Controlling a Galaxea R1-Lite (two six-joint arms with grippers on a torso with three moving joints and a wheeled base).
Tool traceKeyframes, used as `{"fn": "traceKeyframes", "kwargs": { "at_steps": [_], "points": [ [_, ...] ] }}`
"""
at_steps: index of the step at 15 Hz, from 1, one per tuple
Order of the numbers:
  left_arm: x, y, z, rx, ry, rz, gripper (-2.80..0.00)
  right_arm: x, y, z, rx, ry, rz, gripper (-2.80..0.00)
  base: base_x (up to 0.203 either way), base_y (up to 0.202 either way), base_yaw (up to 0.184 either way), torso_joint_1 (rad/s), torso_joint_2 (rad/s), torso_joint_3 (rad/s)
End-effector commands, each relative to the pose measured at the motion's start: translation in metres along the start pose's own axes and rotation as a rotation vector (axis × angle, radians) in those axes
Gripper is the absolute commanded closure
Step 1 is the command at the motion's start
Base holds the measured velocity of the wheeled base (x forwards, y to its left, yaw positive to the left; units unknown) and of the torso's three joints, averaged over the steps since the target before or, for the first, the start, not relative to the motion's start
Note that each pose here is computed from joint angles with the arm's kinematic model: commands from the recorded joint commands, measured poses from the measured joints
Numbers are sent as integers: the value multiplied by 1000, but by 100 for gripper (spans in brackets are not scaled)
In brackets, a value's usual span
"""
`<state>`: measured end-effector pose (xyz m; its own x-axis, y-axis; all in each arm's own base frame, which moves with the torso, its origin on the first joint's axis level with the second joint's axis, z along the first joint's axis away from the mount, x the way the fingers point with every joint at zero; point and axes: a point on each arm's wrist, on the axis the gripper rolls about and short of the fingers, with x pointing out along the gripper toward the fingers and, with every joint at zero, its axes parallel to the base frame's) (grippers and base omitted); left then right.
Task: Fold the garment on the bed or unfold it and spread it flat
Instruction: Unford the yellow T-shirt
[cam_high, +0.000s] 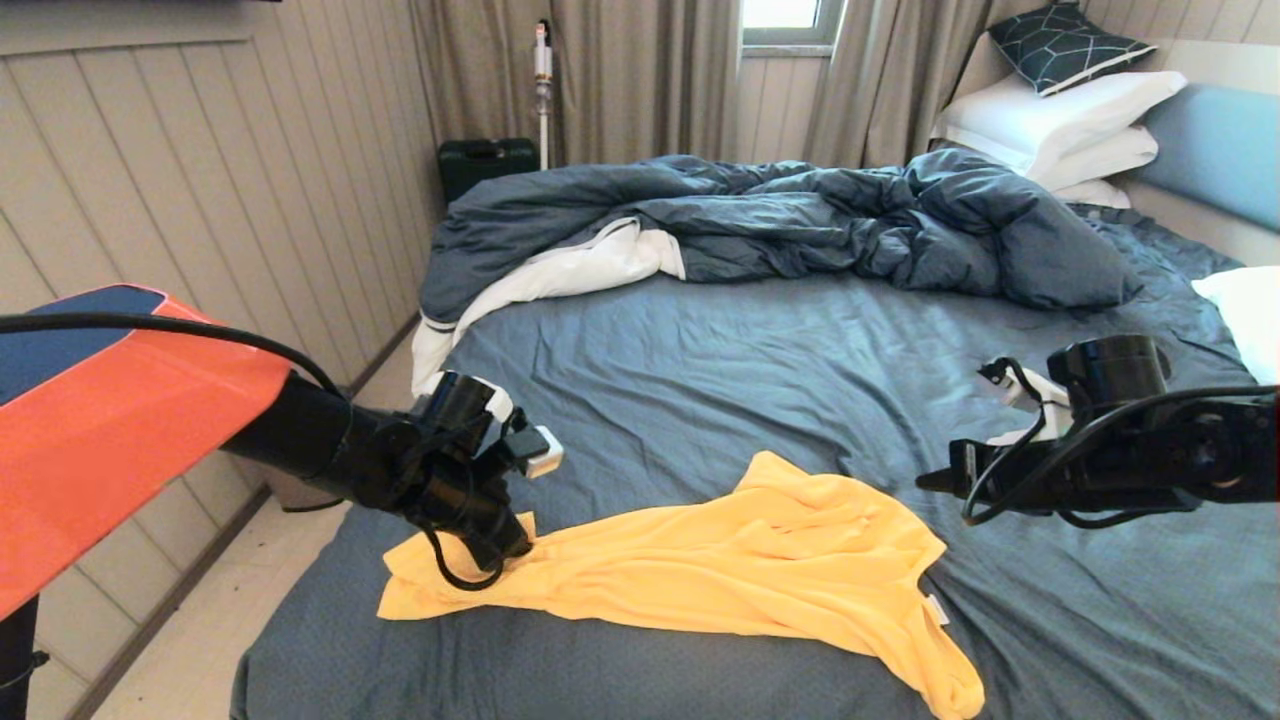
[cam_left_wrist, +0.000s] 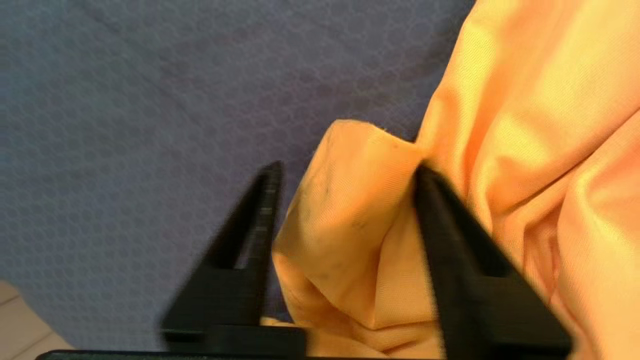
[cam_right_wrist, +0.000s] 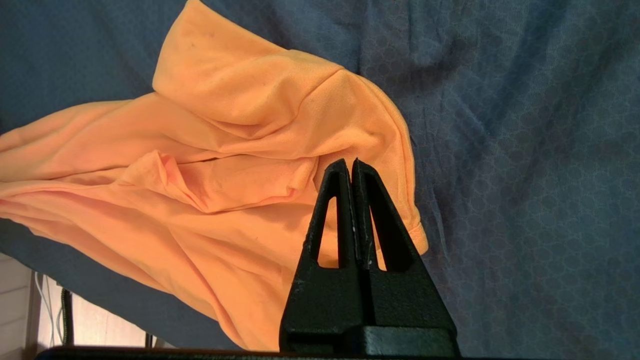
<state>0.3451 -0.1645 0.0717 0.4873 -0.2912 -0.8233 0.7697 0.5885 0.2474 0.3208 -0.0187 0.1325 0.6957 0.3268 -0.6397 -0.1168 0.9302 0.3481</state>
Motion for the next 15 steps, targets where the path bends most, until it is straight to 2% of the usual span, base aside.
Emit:
{"fn": "traceKeyframes", "kwargs": {
  "at_steps": [1,4,9,13,15],
  "points": [
    [-6,8,3,-10,-23,22,0,1,0,0,1,3,3,0,0,0,0,0,0,0],
    [-13,27,8,-53,-63,62,0,3,-1,-1,5,9,2,0,0,0,0,0,0,0],
    [-18,32,5,-76,-72,65,0,7,-3,-2,10,17,1,0,0,0,0,0,0,0],
    [-20,64,15,-114,-131,137,0,8,-3,-3,12,21,0,0,0,0,0,0,0,0],
    [-11,78,14,-132,-131,159,0,9,-3,-3,13,23,1,0,0,0,0,0,0,0]
  ]
}}
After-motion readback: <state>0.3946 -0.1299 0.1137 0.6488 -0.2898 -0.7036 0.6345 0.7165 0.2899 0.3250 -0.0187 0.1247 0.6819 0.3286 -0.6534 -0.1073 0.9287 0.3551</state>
